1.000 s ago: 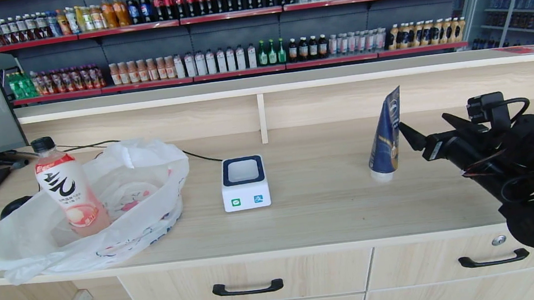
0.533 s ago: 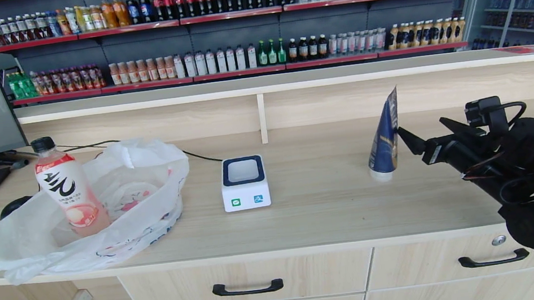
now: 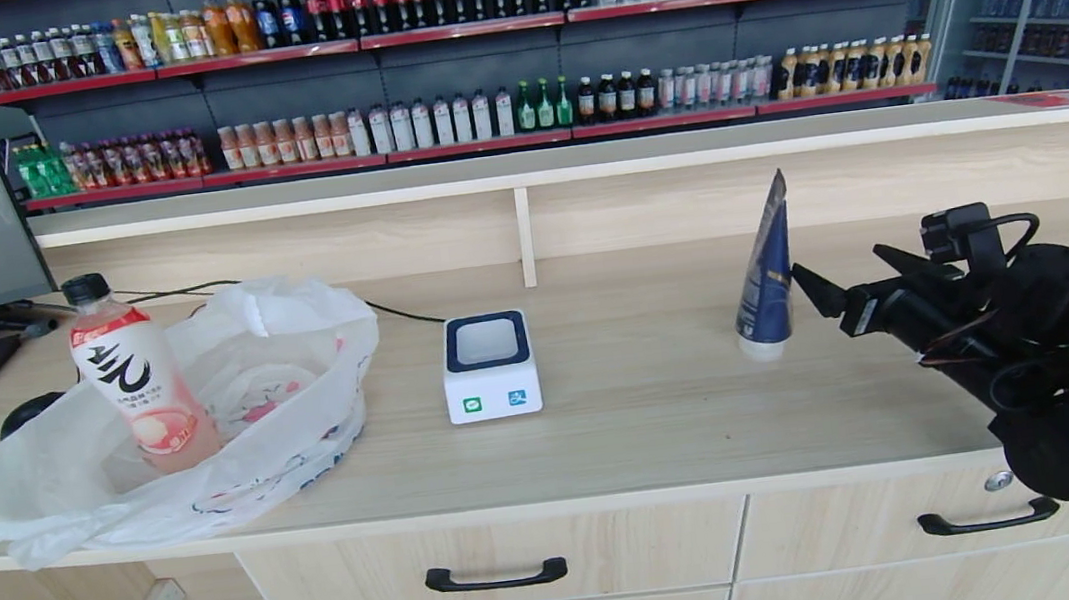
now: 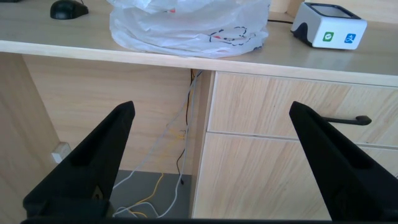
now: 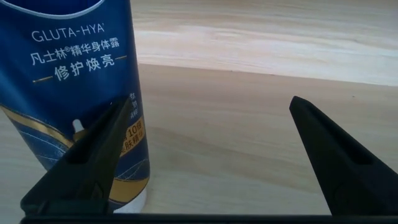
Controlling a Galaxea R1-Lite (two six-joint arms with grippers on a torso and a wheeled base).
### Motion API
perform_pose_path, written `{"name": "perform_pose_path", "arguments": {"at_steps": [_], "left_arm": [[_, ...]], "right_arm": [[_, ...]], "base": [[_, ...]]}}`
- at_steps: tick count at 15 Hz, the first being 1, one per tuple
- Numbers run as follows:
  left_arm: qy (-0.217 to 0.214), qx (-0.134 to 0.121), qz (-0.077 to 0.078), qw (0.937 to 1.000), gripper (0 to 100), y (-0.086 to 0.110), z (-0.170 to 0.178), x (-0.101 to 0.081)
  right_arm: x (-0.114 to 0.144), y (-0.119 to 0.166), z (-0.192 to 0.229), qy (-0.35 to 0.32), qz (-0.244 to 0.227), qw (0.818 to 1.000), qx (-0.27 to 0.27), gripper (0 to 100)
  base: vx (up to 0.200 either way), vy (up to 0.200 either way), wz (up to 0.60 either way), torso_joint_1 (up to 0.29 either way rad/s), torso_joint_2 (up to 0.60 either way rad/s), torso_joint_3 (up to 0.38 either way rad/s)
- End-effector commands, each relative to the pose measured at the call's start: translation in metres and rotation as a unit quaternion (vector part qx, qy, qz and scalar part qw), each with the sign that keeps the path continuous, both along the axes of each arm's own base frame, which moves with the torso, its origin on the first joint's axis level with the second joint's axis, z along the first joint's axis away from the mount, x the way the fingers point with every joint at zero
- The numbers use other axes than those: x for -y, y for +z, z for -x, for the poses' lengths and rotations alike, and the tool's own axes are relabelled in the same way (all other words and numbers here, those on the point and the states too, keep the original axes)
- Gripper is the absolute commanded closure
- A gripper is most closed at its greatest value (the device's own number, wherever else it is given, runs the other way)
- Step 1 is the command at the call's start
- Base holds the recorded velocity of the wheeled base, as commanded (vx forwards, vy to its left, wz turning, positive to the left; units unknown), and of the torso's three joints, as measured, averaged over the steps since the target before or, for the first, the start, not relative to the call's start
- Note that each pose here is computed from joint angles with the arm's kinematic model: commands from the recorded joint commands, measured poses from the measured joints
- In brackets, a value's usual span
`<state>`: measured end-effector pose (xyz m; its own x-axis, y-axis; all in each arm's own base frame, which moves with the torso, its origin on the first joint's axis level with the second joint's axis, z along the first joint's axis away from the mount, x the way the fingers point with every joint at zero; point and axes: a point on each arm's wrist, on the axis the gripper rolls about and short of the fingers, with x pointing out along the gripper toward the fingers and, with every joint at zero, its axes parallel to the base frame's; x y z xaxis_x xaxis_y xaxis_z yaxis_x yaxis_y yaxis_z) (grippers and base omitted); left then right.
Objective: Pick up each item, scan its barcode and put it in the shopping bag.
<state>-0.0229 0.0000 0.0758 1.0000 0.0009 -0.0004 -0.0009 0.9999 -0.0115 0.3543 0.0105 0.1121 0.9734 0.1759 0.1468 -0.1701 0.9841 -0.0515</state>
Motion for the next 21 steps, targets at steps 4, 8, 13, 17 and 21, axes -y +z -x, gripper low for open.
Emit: {"name": "perform_pose_path", "arguments": {"at_steps": [4, 8, 13, 17, 21], "left_arm": [[0.000, 0.000, 0.000, 1.0000, 0, 0.000, 0.000, 0.000], [0.000, 0.000, 0.000, 1.0000, 0, 0.000, 0.000, 0.000], [0.000, 0.000, 0.000, 1.0000, 0, 0.000, 0.000, 0.000], [0.000, 0.000, -0.002, 1.0000, 0, 0.000, 0.000, 0.000], [0.000, 0.000, -0.002, 1.0000, 0, 0.000, 0.000, 0.000]], "right_arm": [[0.003, -0.006, -0.006, 0.002, 0.004, 1.000, -0.003, 0], [0.004, -0.008, -0.007, 0.004, 0.005, 1.000, -0.006, 0], [0.006, -0.011, -0.009, 0.001, 0.006, 1.000, -0.008, 0], [0.013, -0.002, 0.008, -0.010, 0.013, 1.000, -0.009, 0], [0.011, 0.016, 0.041, -0.009, 0.026, 1.000, -0.004, 0]], "base": [[0.000, 0.000, 0.00, 0.000, 0.00, 0.000], [0.000, 0.000, 0.00, 0.000, 0.00, 0.000], [0.000, 0.000, 0.00, 0.000, 0.00, 0.000], [0.000, 0.000, 0.00, 0.000, 0.00, 0.000], [0.000, 0.000, 0.00, 0.000, 0.00, 0.000]]}}
